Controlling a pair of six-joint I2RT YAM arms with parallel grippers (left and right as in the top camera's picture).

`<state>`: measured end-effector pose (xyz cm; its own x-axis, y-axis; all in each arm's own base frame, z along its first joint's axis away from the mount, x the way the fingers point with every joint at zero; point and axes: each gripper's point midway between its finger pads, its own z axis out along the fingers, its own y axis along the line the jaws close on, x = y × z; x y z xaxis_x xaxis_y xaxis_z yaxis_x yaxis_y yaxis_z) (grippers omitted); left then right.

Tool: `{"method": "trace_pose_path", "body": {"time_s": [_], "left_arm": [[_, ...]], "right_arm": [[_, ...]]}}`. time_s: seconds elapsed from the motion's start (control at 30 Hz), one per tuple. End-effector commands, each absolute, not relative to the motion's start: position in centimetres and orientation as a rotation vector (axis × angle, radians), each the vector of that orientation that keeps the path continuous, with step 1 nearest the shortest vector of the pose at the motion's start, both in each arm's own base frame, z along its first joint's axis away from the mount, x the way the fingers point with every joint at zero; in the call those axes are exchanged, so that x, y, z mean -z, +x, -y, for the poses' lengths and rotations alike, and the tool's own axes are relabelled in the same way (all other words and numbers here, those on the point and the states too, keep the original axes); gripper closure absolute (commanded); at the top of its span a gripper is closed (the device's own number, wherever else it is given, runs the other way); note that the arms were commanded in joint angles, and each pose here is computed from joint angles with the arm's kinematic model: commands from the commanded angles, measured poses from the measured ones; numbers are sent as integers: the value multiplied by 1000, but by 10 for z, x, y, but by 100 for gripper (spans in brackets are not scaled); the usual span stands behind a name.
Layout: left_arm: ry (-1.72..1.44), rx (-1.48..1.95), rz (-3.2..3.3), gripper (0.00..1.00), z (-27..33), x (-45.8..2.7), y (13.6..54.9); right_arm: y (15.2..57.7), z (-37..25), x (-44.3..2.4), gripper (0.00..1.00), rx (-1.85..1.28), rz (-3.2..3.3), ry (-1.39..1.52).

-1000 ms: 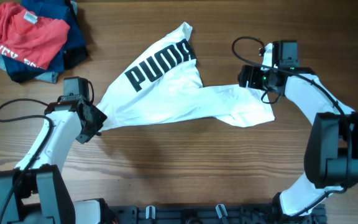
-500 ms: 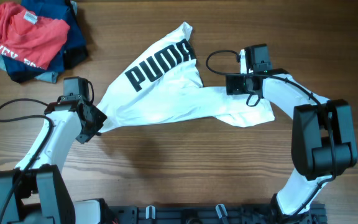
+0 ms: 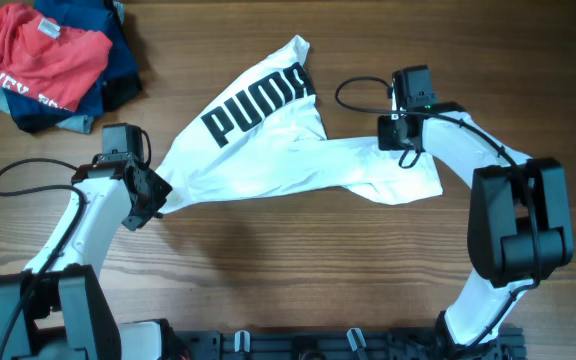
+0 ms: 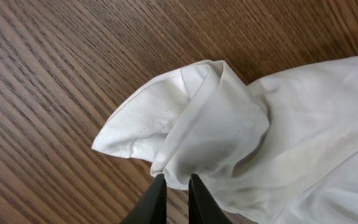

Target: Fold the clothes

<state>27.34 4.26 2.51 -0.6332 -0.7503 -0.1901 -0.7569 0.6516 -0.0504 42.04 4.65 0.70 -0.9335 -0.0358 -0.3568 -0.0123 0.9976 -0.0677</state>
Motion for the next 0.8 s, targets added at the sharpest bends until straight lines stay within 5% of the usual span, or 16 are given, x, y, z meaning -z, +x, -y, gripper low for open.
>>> {"method": "trace_pose_path", "body": {"time_s": [0.0, 0.07, 0.43, 0.63, 0.7, 0.77], "left_arm": [[-1230, -59, -2669, 87, -45, -27, 272], [-1230, -59, -2669, 87, -45, -27, 272], [-1230, -59, -2669, 86, -45, -27, 272], [-1230, -59, -2669, 85, -45, -27, 272], [-1230, -59, -2669, 86, -45, -27, 272], [-1228, -57, -2667, 88, -46, -27, 273]], "right_arm": [[428, -37, -12, 55, 152, -2764, 57], [425, -37, -11, 60, 151, -2776, 85], [420, -48, -8, 57, 57, -2806, 106], [421, -48, -9, 76, 51, -2801, 135], [422, -48, -9, 94, 46, -2796, 162], [424, -47, -10, 96, 45, -2786, 182]]}}
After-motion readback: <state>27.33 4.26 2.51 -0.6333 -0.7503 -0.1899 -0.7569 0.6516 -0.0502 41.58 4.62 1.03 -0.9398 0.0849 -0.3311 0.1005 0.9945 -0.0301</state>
